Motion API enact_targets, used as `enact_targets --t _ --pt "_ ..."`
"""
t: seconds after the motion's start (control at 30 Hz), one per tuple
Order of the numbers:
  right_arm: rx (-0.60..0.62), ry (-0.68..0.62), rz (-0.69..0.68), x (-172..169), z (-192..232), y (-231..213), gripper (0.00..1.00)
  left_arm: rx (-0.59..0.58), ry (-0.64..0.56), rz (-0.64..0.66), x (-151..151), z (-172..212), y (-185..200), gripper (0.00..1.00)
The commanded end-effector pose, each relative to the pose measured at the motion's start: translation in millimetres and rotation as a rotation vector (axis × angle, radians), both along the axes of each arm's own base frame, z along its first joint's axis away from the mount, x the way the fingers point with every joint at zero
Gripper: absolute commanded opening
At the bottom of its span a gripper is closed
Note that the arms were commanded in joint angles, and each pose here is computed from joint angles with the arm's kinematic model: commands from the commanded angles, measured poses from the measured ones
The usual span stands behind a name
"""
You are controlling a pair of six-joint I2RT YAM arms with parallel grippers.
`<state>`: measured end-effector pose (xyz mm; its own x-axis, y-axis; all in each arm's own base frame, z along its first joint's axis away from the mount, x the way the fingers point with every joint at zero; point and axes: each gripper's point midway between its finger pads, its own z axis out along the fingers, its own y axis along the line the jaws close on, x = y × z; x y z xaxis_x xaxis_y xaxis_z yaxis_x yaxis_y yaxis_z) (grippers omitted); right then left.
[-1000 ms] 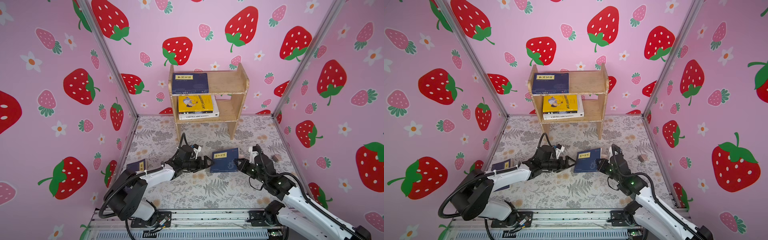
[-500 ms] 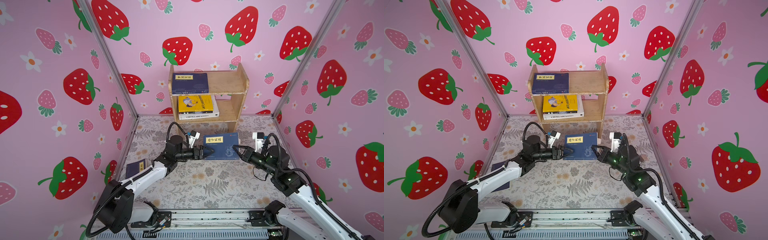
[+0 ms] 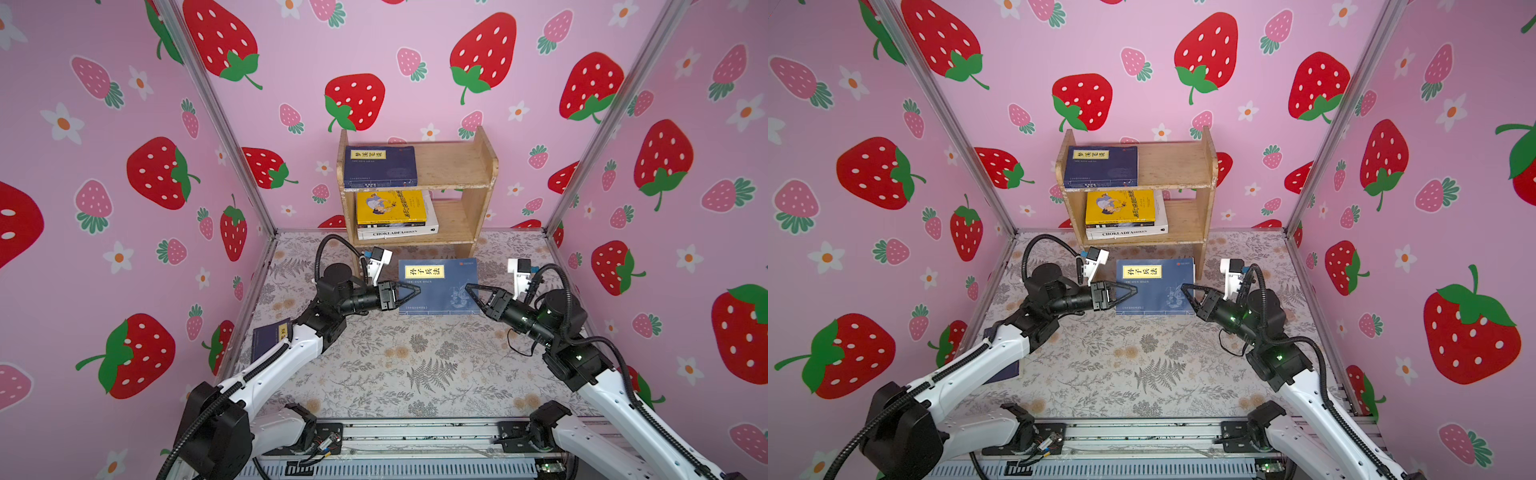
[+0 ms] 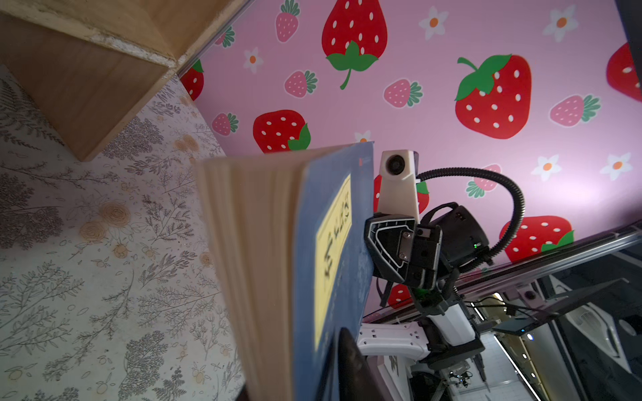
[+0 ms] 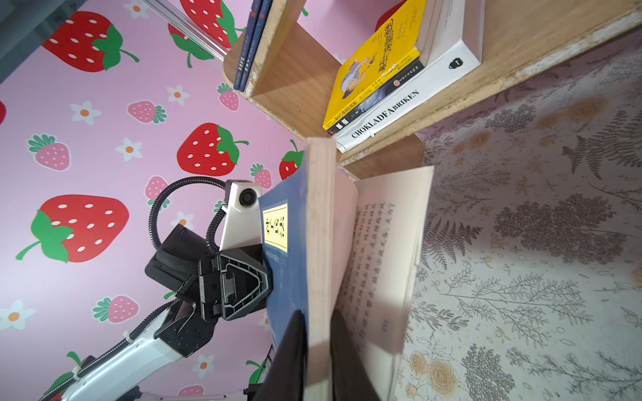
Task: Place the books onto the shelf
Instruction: 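Lift the upright blue book with both grippers and carry it to the shelf top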
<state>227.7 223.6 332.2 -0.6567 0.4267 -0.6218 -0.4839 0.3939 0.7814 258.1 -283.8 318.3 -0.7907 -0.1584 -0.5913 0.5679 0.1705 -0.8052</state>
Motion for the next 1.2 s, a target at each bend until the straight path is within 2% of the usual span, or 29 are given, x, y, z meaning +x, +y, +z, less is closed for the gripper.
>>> enact_targets --t 0.0,0.07,0.1,0.23,0.3,0.5,0.7,0.97,1.17 --pt "0.036 -0.063 -0.03 11.4 17.4 -2.0 0.26 -0.044 -0.108 -0.026 -11.7 48.9 2.9 0.1" --pt "0.024 -0.087 -0.049 17.9 23.4 -2.7 0.34 -0.043 -0.128 -0.008 -10.3 60.9 7.4 0.05" --pt "0.017 -0.103 -0.056 20.9 28.5 -2.7 0.42 -0.045 -0.15 -0.003 -10.8 70.0 9.4 0.0" --pt "-0.026 -0.197 -0.103 33.4 59.6 -5.5 0.73 -0.026 -0.208 0.058 -6.2 108.6 25.1 0.0" --pt "-0.042 -0.271 -0.137 36.1 85.5 -10.0 0.8 -0.03 -0.233 0.095 -1.5 130.0 35.0 0.0" --pt "-0.152 -0.417 -0.278 72.3 137.6 -14.4 0.84 -0.026 -0.297 0.225 28.3 198.9 66.5 0.0" --pt "-0.2 -0.569 -0.358 95.4 183.3 -11.5 0.87 -0.034 -0.262 0.258 79.0 243.2 88.3 0.0" --pt "-0.154 -0.682 -0.447 128.4 210.0 1.1 0.89 -0.068 -0.161 0.283 148.1 244.5 110.6 0.0" --pt "-0.14 -0.696 -0.425 162.7 214.6 35.7 0.89 -0.036 -0.137 0.352 176.9 230.7 121.6 0.0"
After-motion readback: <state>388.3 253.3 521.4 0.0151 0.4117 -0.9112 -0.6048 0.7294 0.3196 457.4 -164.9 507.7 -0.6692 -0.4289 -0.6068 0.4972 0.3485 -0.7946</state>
